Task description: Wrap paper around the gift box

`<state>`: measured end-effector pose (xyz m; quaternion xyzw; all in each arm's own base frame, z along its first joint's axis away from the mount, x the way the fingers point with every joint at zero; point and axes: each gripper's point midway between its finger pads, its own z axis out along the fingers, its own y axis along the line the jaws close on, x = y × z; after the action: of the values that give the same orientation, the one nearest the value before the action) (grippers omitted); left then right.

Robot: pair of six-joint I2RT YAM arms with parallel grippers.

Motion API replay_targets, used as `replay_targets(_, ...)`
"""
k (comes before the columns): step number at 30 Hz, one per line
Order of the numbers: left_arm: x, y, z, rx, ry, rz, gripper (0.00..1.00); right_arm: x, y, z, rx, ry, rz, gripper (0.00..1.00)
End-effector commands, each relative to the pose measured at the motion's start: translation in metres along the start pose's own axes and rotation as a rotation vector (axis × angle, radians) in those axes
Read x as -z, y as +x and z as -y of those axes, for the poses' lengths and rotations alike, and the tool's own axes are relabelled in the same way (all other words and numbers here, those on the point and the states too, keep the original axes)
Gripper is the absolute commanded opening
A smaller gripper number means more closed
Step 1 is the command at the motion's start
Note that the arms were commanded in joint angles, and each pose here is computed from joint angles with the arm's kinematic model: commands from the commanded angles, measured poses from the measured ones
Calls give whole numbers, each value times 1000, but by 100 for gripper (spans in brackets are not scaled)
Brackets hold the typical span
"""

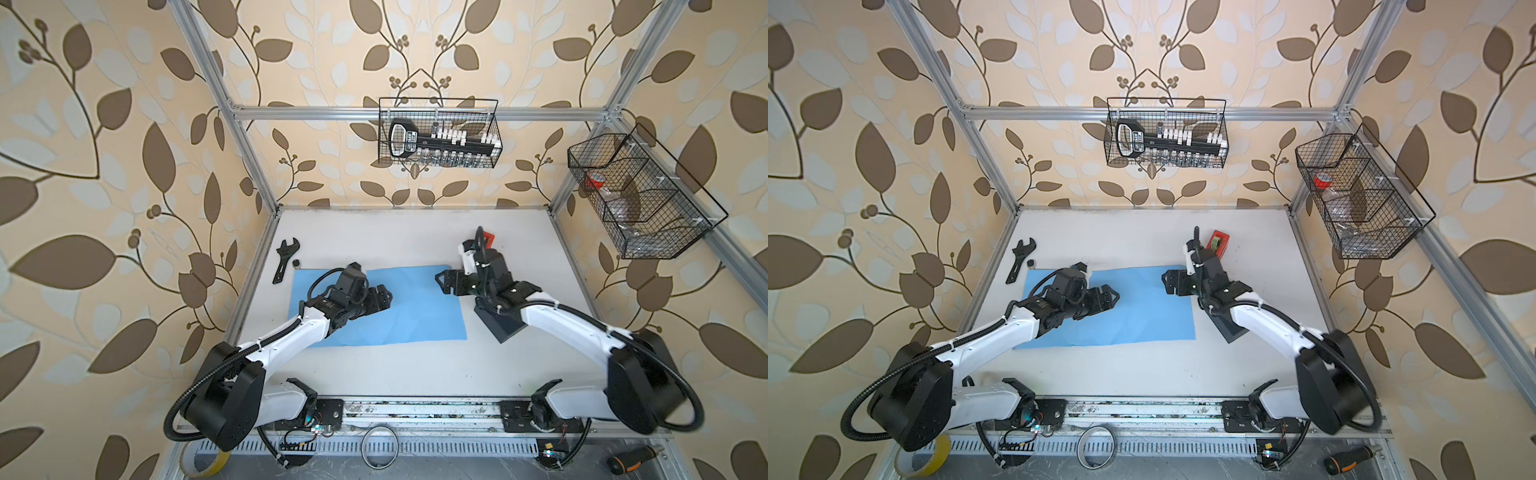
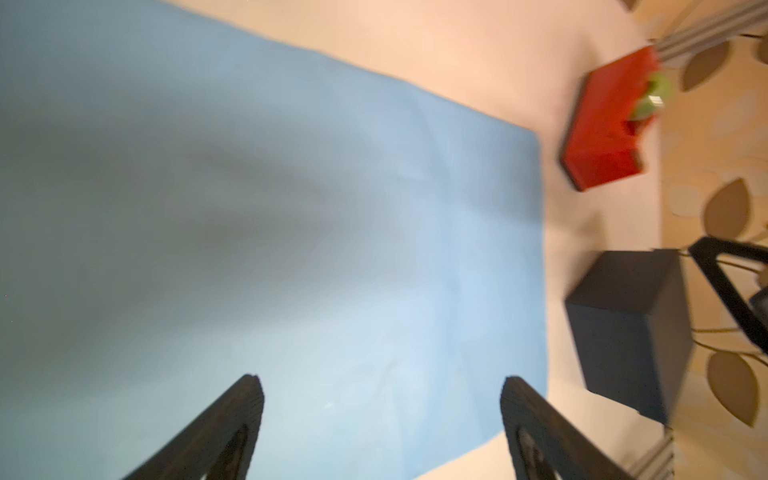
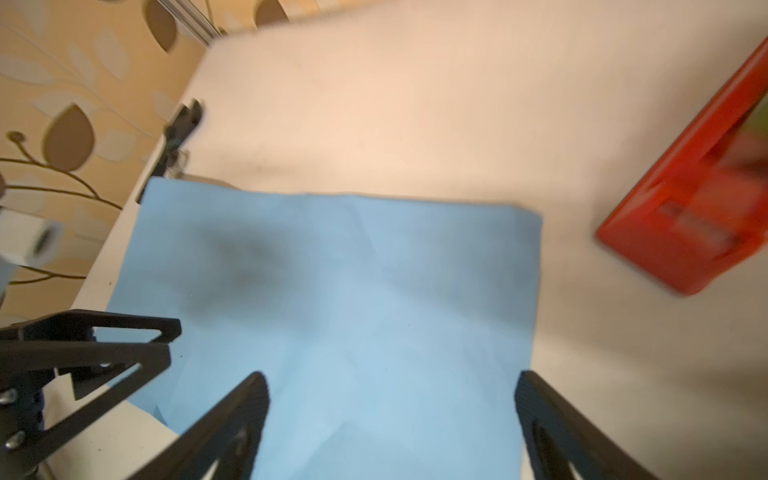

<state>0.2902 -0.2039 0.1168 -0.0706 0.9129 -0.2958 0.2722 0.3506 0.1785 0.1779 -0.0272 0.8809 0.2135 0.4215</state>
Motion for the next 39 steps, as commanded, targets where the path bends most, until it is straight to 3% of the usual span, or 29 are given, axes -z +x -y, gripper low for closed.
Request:
replay_targets(1,-5,1,73,-118,172,-16,93,30,17,58,-79,169,8,100)
replay_targets(5,-35,22,120,-221,265,-139,94,76,21,109,-256,240,135,100)
replay_targets(9,-50,40,166,-321,350,-197,95,110,43,154,-367,399,215,100)
replay_targets(15,-87,61,197,-372,373,-305,95,131,75,194,-457,646,191,100)
replay_targets(18,-108,67,203,-389,355,-354,95,128,88,200,-474,671,165,100)
replay_targets(25,-151,74,216,-418,355,-427,96,108,117,196,-500,601,95,100)
replay_targets(31,-179,80,230,-429,382,-495,96,88,128,180,-497,462,50,100)
replay_targets(39,-183,100,238,-363,476,-597,82,72,120,170,-499,300,72,97)
